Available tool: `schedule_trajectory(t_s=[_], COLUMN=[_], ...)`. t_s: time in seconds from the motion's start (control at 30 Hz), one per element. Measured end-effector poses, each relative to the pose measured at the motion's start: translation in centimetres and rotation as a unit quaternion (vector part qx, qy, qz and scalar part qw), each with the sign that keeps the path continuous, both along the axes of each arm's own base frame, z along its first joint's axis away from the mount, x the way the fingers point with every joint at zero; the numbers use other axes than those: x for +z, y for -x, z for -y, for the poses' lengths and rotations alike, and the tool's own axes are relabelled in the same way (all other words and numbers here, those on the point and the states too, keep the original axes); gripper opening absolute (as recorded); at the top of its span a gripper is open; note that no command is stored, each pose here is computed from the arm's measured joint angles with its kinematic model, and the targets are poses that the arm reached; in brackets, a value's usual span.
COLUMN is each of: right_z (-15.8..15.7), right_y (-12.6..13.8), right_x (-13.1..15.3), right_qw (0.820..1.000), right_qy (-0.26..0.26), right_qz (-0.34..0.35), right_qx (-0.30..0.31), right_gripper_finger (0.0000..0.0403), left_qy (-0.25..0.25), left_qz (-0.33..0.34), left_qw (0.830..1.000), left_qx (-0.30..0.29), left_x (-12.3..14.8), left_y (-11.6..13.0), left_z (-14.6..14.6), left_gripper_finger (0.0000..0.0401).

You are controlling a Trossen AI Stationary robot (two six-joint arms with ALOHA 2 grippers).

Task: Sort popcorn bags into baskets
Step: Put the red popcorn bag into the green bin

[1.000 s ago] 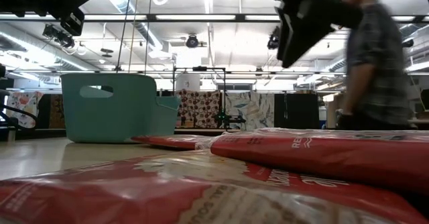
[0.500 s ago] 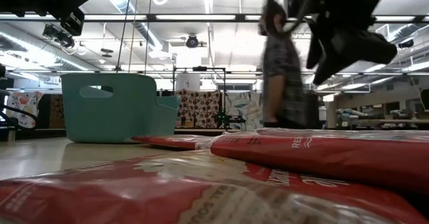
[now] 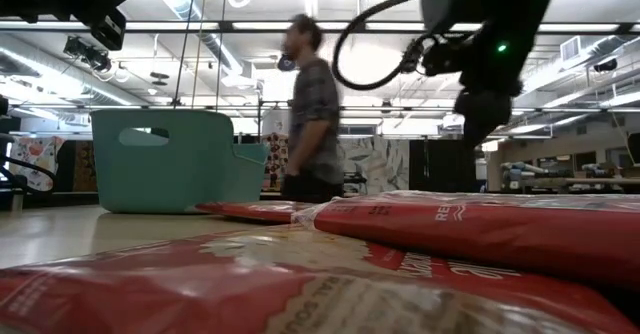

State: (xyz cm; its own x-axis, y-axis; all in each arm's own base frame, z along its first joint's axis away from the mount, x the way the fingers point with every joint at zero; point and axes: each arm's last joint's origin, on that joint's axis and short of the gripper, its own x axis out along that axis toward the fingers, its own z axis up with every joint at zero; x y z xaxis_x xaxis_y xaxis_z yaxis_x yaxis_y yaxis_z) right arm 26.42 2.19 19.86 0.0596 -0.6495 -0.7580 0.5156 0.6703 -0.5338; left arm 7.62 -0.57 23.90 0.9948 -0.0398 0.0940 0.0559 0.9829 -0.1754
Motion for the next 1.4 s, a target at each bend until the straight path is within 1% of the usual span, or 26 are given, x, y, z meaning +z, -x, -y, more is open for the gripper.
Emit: schedule_trajectory(t_s=[0.13, 0.17, 0.33, 0.37, 0.43, 0.5, 0.57, 0.63, 0.67, 0.77, 0.87, 0.97, 1.03, 1.13, 1.23, 1.4], right_z=[3.1, 3.9, 8.0, 8.9, 10.5, 12.0, 13.1, 13.9, 14.3, 15.6, 16.9, 17.8, 18.1, 18.3, 18.2, 18.3], right_y=[-1.8, -2.3, -4.4, -4.7, -4.6, -4.6, -4.2, -4.4, -4.4, -5.5, -6.6, -7.6, -8.0, -8.5, -9.2, -9.2], right_x=[-0.2, -0.3, -0.3, -0.3, -0.4, -0.6, -0.9, -1.2, -1.4, -1.4, -1.6, -1.8, -2.3, -3.3, -3.9, -5.2], right_qw=[0.999, 0.998, 0.993, 0.992, 0.992, 0.991, 0.992, 0.992, 0.992, 0.992, 0.994, 0.995, 0.995, 0.994, 0.994, 0.991], right_qy=[-0.023, -0.033, -0.039, -0.041, -0.044, -0.045, -0.050, -0.052, -0.061, -0.071, -0.072, -0.087, -0.100, -0.101, -0.090, -0.106], right_qz=[0.038, 0.048, 0.100, 0.109, 0.106, 0.114, 0.105, 0.106, 0.100, 0.102, 0.080, 0.053, 0.019, -0.044, -0.057, -0.062], right_qx=[-0.002, 0.004, 0.046, 0.053, 0.057, 0.046, 0.039, 0.039, 0.037, 0.024, 0.015, 0.000, -0.015, -0.027, -0.030, -0.055], right_gripper_finger=[0.0204, 0.0204, 0.0204, 0.0203, 0.0203, 0.0203, 0.0203, 0.0203, 0.0203, 0.0203, 0.0203, 0.0203, 0.0203, 0.0203, 0.0203, 0.0203], left_qy=[-0.009, -0.011, -0.011, -0.012, -0.012, -0.013, -0.013, -0.013, -0.013, -0.018, -0.019, -0.019, -0.019, -0.025, -0.025, -0.025], left_qz=[0.007, 0.008, 0.006, 0.004, 0.002, -0.002, 0.000, 0.002, 0.005, 0.009, 0.008, 0.005, 0.004, 0.004, 0.003, -0.001], left_qw=[1.000, 1.000, 1.000, 1.000, 1.000, 1.000, 1.000, 1.000, 1.000, 1.000, 1.000, 1.000, 1.000, 1.000, 1.000, 1.000], left_qx=[0.001, 0.001, 0.001, 0.001, 0.001, 0.001, 0.002, 0.002, 0.001, 0.004, 0.008, 0.008, 0.008, 0.008, 0.008, 0.008], left_x=[0.1, 0.1, 0.1, 0.1, 0.0, 0.0, 0.0, 0.0, 0.1, 0.2, 0.2, 0.1, 0.1, 0.1, 0.0, 0.0], left_y=[0.0, 0.0, 0.0, 0.0, 0.0, 0.0, 0.0, 0.0, 0.0, 0.0, 0.0, 0.0, 0.0, 0.0, 0.0, 0.0], left_z=[0.0, 0.0, 0.0, 0.0, 0.0, 0.0, 0.0, 0.0, 0.0, 0.0, 0.0, 0.0, 0.0, 0.0, 0.0, 0.0], left_gripper_finger=[0.0066, 0.0066, 0.0066, 0.0066, 0.0066, 0.0066, 0.0066, 0.0066, 0.0066, 0.0066, 0.0066, 0.0066, 0.0066, 0.0066, 0.0066, 0.0066])
